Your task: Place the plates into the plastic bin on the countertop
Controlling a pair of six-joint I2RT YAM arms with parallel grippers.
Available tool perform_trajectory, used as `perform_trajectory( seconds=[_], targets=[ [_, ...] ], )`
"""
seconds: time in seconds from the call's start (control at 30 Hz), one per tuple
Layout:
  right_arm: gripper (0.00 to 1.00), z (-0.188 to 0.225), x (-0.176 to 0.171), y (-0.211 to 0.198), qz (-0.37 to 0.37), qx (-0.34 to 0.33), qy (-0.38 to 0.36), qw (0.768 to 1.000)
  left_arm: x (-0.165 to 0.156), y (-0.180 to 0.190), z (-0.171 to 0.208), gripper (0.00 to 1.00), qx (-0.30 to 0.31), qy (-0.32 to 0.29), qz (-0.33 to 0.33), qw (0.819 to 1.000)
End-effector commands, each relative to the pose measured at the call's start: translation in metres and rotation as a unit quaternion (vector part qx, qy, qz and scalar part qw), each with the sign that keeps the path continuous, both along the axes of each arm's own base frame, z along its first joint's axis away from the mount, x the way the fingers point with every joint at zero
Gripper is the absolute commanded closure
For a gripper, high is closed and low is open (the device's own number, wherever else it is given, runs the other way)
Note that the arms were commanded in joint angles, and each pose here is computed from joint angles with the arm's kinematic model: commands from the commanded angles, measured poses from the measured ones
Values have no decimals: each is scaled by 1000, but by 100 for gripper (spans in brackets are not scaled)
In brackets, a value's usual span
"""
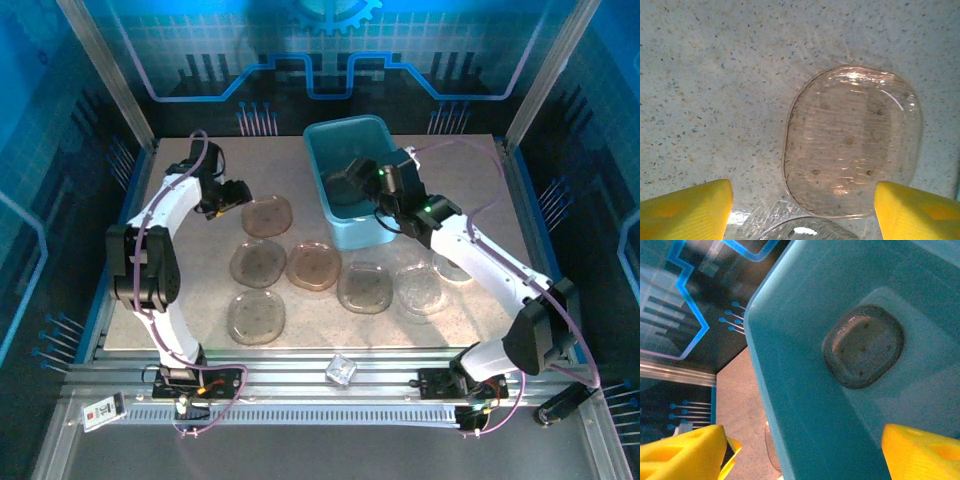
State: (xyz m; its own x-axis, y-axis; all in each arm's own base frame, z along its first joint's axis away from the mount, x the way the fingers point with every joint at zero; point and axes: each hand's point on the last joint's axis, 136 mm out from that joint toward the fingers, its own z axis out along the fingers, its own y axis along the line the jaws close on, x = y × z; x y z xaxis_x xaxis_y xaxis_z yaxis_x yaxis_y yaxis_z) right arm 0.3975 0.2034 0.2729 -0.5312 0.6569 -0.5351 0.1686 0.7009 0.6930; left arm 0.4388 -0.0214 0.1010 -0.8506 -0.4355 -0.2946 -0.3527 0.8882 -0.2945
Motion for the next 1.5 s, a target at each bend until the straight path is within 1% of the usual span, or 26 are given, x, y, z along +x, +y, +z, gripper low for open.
perform_trajectory(
  seconds=[0.0, 0.1, 0.23, 0.37, 0.77, 0.93, 1.0, 1.2, 1.27, 1.4, 1.47],
  targets=[
    [20, 16, 0, -3, 17, 6, -32, 999, -4, -7, -19, 25, 6, 24, -23, 999],
    [21, 13, 1, -3, 19, 6, -33, 999, -1, -11, -31, 25, 13, 40, -30, 999],
    [23, 13, 3, -3, 22, 8, -40, 999, 3, -12, -44, 28, 29, 60, -36, 997],
    [24, 11, 5, -4, 23, 10, -42, 999, 6, -15, -53, 32, 30, 72, -48, 996],
    [27, -1, 12, -1, 26, 17, -34, 999, 11, -17, -76, 59, 29, 95, -52, 994],
    [27, -2, 14, 0, 28, 19, -33, 999, 11, -18, -80, 65, 27, 98, -53, 993],
    [27, -3, 14, 1, 30, 20, -32, 999, 10, -18, -81, 70, 26, 99, -53, 993],
    [28, -8, 16, 1, 31, 21, -31, 999, 9, -17, -80, 82, 34, 99, -54, 993],
    [29, -10, 16, 1, 32, 18, -29, 999, 8, -17, -79, 85, 35, 98, -54, 993],
    [29, -12, 16, 1, 32, 17, -28, 999, 7, -17, -69, 93, 31, 87, -49, 995],
    [30, -12, 16, 3, 36, 19, -28, 999, 5, -16, -62, 99, 30, 81, -40, 995]
  ],
)
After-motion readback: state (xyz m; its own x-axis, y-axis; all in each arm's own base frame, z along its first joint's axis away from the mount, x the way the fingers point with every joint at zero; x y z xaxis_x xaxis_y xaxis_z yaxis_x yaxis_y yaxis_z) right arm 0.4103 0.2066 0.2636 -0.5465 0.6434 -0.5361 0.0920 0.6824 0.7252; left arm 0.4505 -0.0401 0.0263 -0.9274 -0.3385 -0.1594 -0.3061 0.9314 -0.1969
